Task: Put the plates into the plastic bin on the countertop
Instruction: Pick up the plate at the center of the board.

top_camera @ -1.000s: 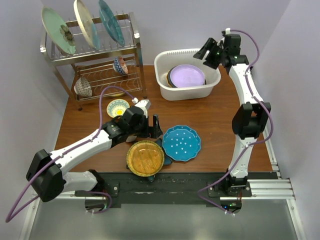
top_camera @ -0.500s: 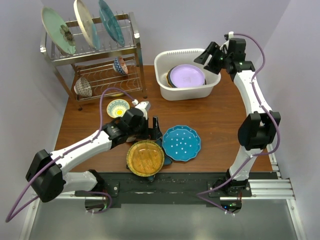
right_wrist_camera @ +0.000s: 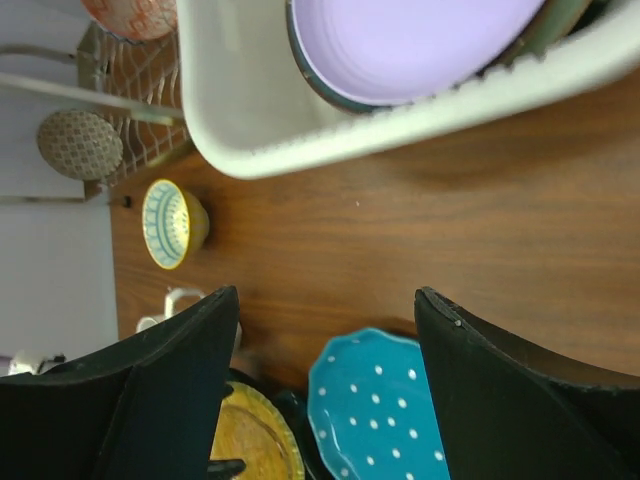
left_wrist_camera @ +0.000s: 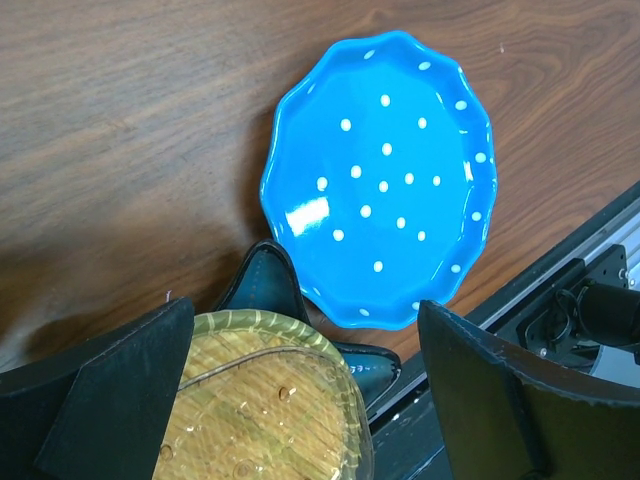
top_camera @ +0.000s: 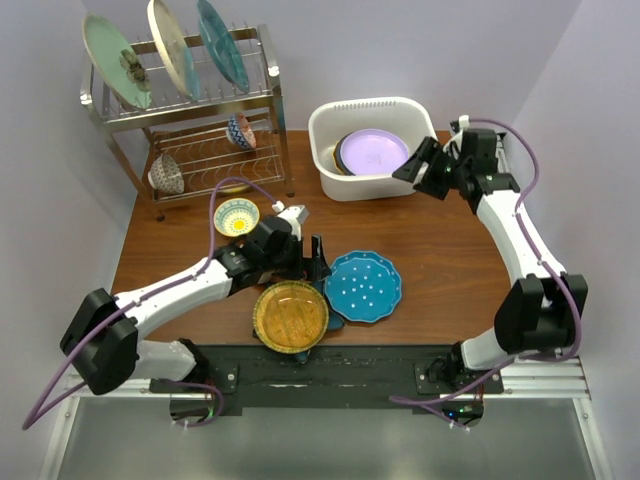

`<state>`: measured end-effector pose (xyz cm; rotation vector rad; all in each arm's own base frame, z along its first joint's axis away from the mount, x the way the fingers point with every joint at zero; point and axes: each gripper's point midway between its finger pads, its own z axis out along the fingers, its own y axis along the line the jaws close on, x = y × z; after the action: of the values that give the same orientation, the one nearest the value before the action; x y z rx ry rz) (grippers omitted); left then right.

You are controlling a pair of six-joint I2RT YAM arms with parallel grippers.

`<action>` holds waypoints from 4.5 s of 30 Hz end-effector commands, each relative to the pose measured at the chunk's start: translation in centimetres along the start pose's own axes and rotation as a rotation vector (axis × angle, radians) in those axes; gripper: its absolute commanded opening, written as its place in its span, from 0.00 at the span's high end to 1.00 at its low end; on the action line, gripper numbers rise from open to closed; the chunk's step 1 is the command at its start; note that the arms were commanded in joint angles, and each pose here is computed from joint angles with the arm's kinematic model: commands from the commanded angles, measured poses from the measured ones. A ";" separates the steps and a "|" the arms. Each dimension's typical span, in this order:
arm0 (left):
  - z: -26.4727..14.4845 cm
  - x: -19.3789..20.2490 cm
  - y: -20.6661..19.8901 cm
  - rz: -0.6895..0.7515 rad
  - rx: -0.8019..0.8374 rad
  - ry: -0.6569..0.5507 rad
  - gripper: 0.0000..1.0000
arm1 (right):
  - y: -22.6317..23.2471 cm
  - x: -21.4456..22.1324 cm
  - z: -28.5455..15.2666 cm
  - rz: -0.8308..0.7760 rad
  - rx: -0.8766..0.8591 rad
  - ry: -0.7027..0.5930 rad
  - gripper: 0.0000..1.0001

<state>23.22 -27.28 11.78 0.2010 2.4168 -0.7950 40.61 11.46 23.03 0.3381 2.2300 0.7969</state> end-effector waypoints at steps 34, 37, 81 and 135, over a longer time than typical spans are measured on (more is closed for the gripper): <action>7.7 -0.4 -1.1 0.012 0.068 0.064 0.04 | -12.1 22.4 -2.1 0.089 0.121 0.354 0.39; 8.3 -0.3 -1.3 0.011 0.084 0.069 0.05 | -11.9 23.5 -2.4 0.120 0.090 0.370 0.42; 8.5 0.4 -1.9 -0.007 0.134 0.088 0.10 | -14.0 26.1 -1.6 0.187 0.124 0.372 0.97; -1.0 -6.6 -4.7 0.060 0.096 -0.133 0.07 | -8.2 17.3 -3.6 0.079 0.066 0.217 1.00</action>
<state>25.88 -30.49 15.42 0.2327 2.3267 -0.8926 22.28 10.31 5.32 0.4981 2.6277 0.7331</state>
